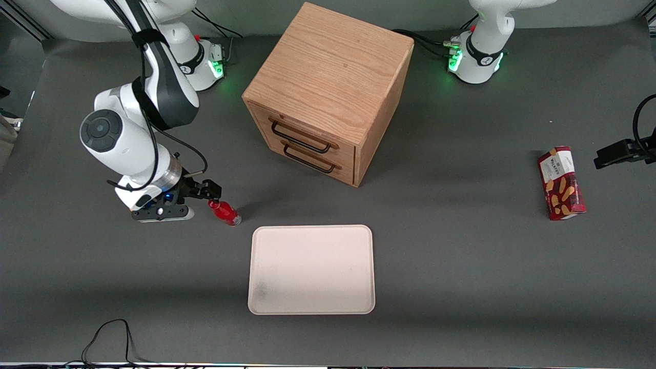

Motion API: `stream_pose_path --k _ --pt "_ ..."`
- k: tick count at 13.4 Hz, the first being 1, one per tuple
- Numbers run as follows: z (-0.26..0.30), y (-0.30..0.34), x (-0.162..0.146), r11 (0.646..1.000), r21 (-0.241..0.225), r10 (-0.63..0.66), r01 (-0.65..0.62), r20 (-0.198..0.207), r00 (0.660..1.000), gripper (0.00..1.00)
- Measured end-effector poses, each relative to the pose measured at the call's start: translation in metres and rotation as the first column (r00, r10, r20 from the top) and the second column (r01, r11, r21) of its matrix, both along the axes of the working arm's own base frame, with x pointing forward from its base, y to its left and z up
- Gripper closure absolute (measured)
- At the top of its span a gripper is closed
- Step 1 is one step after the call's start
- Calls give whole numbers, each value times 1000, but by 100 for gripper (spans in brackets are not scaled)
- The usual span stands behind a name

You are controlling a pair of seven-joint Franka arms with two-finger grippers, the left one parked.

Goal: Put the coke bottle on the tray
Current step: 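Lower the right gripper around the bottle's body, then close the right gripper on the red bottle and lift it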

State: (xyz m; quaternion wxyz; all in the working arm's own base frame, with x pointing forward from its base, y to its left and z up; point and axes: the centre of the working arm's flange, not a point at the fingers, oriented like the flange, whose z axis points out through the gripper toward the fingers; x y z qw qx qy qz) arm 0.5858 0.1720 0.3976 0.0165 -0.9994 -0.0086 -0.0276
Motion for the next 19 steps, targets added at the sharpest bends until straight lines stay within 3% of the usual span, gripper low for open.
stream_pose_path --k 4,7,13,19 --pt "-40 -3 -10 1000 5 -4 4 28 1000 0" --pt "-66 -3 -15 1000 2 -2 2 25 1000 0" --pt "-81 0 -11 1000 6 0 0 47 999 0" --pt "-88 3 -12 1000 6 4 -4 41 999 1"
